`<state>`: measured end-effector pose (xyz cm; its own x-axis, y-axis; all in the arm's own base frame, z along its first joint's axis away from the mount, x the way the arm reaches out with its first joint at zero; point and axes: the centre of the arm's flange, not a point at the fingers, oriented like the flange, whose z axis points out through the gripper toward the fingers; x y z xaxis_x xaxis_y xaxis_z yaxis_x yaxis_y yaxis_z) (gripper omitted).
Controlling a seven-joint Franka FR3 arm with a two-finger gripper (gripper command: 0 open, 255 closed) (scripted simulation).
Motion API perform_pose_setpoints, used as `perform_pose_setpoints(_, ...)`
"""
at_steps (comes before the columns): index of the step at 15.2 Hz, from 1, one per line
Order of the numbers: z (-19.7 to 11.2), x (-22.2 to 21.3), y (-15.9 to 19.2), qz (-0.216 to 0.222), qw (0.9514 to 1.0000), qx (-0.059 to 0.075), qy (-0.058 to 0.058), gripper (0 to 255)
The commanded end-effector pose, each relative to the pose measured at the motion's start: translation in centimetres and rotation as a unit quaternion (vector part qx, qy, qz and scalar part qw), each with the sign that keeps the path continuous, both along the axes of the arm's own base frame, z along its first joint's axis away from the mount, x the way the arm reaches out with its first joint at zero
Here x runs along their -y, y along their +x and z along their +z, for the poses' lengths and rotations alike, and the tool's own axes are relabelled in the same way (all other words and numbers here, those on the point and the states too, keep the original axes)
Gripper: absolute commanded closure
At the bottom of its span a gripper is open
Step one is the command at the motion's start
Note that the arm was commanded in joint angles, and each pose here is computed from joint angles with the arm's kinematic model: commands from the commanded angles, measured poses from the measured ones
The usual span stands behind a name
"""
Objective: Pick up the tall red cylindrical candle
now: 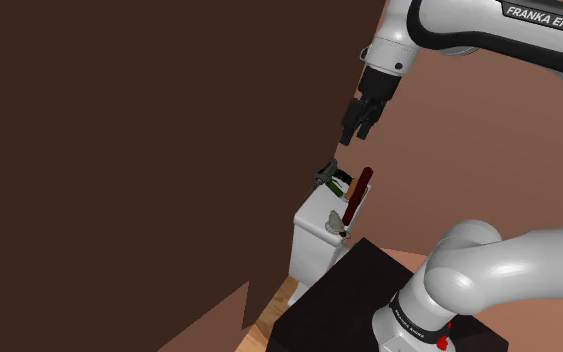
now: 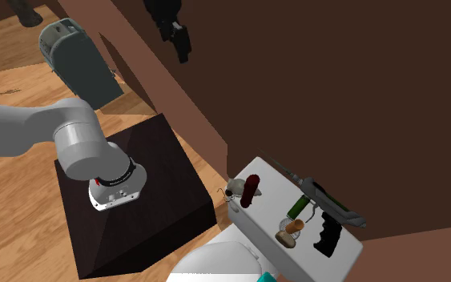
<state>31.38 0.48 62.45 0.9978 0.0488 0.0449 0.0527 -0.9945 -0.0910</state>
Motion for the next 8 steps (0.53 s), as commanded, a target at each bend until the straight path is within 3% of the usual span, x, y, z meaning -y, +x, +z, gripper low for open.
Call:
perform_pose_setpoints(1, 0.0, 0.0, 0.0, 0.0, 1.0, 0.0, 0.0, 0)
perform_pose_setpoints(8, -5.0, 7.4, 0.7, -0.007, 0.9998, 0.013, -0.011, 0)
